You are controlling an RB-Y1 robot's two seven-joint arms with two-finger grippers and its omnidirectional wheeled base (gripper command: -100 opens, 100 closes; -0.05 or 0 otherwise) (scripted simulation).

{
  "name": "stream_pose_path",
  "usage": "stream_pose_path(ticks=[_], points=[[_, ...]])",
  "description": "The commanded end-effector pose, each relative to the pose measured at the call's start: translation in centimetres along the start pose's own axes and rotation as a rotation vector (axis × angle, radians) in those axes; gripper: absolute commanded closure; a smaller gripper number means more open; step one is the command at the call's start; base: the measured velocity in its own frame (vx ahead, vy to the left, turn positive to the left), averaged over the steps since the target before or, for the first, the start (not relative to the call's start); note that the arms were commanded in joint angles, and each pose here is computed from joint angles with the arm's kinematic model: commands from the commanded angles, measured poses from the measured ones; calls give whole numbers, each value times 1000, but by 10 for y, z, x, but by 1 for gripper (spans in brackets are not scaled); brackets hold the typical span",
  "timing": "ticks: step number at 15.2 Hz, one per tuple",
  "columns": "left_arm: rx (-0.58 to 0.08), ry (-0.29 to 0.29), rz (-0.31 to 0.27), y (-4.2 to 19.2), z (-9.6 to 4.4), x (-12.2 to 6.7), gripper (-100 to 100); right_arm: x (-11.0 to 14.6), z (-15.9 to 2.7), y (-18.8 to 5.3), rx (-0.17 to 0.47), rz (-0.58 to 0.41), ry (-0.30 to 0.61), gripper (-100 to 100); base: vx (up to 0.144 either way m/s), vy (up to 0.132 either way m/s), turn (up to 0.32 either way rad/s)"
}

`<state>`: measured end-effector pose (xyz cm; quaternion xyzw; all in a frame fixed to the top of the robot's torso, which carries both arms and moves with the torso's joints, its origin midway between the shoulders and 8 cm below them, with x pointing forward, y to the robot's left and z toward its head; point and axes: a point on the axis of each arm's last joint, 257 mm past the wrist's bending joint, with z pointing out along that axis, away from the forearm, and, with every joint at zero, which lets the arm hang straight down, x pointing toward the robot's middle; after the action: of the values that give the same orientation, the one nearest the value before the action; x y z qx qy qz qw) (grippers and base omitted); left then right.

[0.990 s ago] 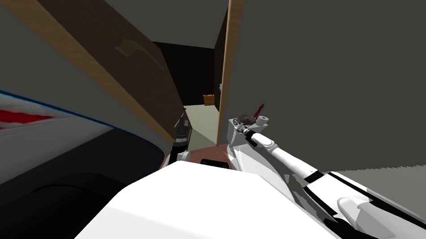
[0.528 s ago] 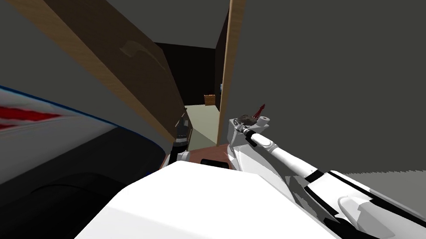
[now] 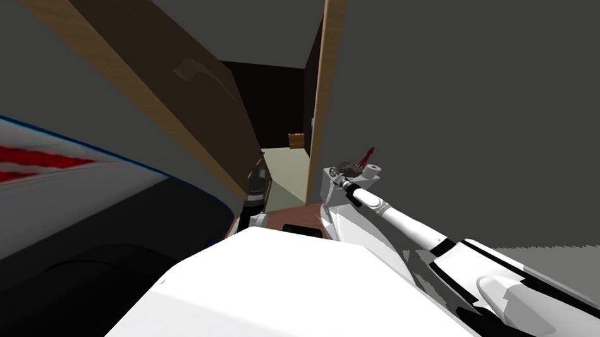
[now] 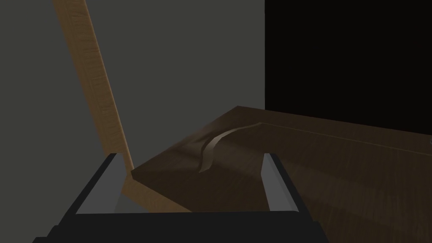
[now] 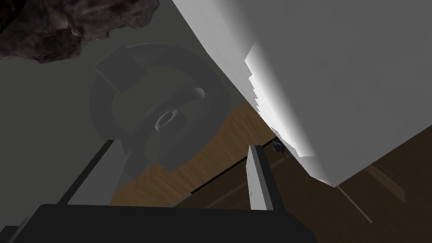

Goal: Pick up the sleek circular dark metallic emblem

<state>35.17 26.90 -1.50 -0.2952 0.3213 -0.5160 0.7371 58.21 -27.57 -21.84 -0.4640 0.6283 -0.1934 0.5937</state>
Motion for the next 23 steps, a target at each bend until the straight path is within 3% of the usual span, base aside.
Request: stream_pose_path(ticks=[1,23], points=[[0,0,0,0,0,0,0,0,0,0,0,0,0,100,2,-4,-11],[0,0,0,0,0,0,0,-1,-3,10,-47,-1,-16,100,4,12,-35]])
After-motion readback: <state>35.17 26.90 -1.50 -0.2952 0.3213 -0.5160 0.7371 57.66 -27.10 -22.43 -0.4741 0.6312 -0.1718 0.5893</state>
